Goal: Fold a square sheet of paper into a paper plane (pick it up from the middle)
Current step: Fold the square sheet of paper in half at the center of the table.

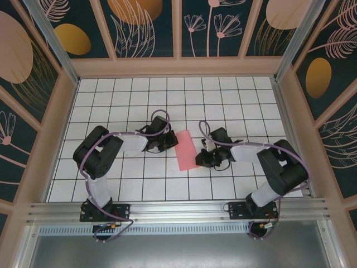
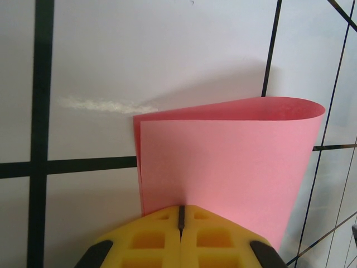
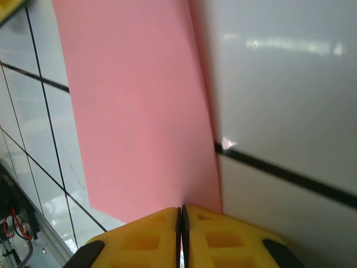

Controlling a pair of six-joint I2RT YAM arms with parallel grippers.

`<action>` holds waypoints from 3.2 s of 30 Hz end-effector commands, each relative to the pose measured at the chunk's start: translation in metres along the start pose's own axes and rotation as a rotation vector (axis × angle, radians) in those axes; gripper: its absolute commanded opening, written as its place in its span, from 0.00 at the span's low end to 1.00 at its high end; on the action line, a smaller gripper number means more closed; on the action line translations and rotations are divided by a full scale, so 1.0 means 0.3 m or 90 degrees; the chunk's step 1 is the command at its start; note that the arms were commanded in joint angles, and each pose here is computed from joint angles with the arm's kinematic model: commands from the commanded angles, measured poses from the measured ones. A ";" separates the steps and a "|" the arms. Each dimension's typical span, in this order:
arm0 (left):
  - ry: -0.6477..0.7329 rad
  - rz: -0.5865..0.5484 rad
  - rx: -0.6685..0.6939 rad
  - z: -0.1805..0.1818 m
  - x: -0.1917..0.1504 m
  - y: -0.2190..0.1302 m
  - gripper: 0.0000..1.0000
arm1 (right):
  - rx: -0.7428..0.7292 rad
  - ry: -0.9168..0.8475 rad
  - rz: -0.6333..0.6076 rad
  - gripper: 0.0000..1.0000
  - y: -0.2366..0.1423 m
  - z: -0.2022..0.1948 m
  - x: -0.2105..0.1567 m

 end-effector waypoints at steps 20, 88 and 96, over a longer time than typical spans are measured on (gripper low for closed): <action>-0.029 0.116 0.219 0.312 -0.207 0.053 0.05 | 0.076 -0.027 -0.150 0.01 -0.029 0.293 0.323; -0.032 0.130 0.247 0.361 -0.254 0.030 0.05 | 0.089 -0.002 -0.198 0.00 -0.029 0.231 0.454; -0.032 0.129 0.249 0.362 -0.252 0.032 0.05 | 0.049 -0.008 -0.083 0.00 0.067 0.150 0.307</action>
Point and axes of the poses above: each hand's point on the last joint's axis, 136 mm out from that joint toward the fingers, its own y axis out along the fingers, its own z axis along the line the jaws close on, x = y × z, the point moved 2 cm from there along -y, back along the fingers, and after that the axes turned 13 degrees about y, right-handed, at the moved point
